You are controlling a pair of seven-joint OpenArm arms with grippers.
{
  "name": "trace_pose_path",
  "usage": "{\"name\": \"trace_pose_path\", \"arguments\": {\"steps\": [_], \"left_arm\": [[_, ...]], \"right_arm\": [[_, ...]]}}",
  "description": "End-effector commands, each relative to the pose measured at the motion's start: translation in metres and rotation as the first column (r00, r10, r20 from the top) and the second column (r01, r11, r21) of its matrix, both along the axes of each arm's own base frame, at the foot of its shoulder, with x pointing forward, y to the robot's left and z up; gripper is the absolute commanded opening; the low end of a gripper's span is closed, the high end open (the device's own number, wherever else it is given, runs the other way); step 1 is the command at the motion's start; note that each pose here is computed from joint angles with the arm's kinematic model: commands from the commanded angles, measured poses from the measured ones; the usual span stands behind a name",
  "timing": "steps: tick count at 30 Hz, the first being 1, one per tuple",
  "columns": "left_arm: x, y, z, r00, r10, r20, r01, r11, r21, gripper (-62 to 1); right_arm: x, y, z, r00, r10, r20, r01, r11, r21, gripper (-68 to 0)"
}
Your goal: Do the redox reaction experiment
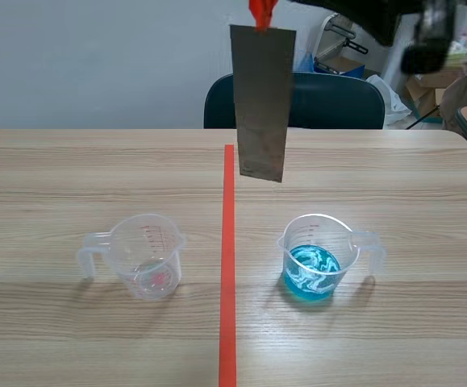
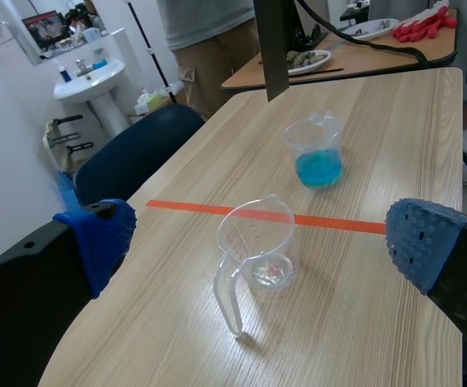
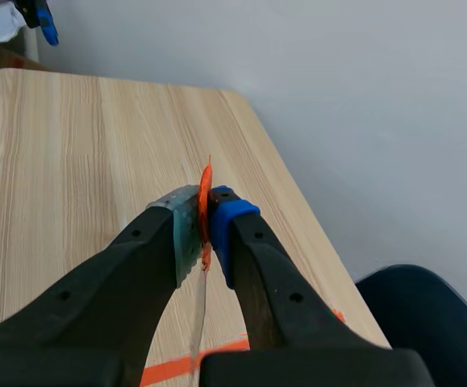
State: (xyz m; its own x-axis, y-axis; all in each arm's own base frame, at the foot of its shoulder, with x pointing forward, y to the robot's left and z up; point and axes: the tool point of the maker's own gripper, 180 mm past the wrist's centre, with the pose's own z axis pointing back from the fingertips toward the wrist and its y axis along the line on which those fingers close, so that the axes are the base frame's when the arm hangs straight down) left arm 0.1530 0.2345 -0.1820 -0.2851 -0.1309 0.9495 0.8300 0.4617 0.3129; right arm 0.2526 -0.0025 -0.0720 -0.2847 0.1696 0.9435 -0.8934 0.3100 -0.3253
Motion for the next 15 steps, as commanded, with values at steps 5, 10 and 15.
{"name": "trace_pose_path", "arguments": {"steps": [5,10,15], "left_arm": [[-0.001,-0.002,0.013,0.999,-0.01,0.04,0.013,0.999,-0.053,1.4],[-0.001,-0.002,0.013,0.999,-0.01,0.04,0.013,0.999,-0.053,1.4],[-0.001,-0.002,0.013,0.999,-0.01,0.04,0.013,0.999,-0.053,1.4]], "right_arm": [[-0.003,0.028,0.013,0.998,0.052,0.039,-0.053,0.998,0.029,-66.5],[0.002,0.051,0.01,0.995,0.104,0.007,-0.104,0.993,0.052,-66.5],[0.009,0.072,0.009,0.988,0.15,-0.027,-0.147,0.986,0.08,-66.5]]}}
